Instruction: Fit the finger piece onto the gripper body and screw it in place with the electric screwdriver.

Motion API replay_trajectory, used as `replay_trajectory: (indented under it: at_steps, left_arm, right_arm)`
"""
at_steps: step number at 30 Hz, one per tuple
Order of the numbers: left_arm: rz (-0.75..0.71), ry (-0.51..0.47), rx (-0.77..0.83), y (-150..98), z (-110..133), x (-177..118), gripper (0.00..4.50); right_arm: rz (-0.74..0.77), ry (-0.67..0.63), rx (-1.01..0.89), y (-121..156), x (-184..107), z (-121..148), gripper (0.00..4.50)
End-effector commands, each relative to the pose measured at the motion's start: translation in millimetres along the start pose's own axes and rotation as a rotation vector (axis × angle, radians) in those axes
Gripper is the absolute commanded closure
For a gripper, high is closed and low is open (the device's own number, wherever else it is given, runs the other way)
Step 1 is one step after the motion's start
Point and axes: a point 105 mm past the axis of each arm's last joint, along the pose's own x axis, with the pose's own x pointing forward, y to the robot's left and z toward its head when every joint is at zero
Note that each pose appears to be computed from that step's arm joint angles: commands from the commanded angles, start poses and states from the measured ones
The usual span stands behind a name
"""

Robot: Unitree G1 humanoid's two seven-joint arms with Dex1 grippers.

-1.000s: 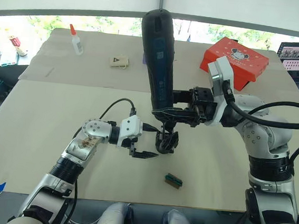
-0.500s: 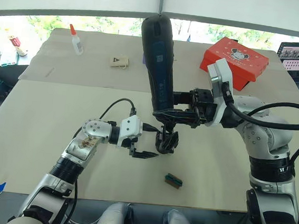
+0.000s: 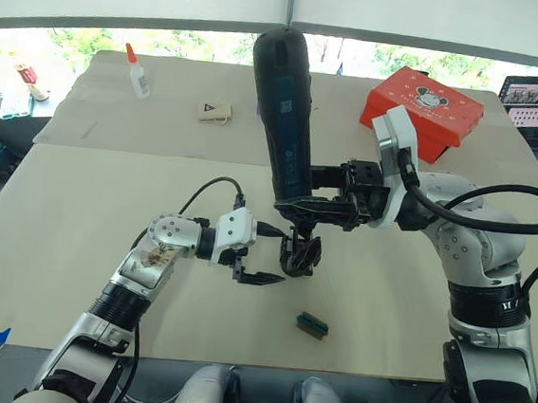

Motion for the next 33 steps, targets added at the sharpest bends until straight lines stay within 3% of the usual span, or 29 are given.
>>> replay_trajectory:
  at_steps: [1, 33]
  left_arm:
    - [-0.004, -0.021, 0.043, -0.1, 9.8, 0.9, 0.0]
    - [-0.004, -0.016, 0.034, 1.5, 8.5, 2.9, 0.0]
  right_arm:
    - [0.021, -0.034, -0.076, 6.5, 1.3, 15.4, 2.56]
    - [0.018, -0.031, -0.061, 4.5, 5.2, 11.5, 2.56]
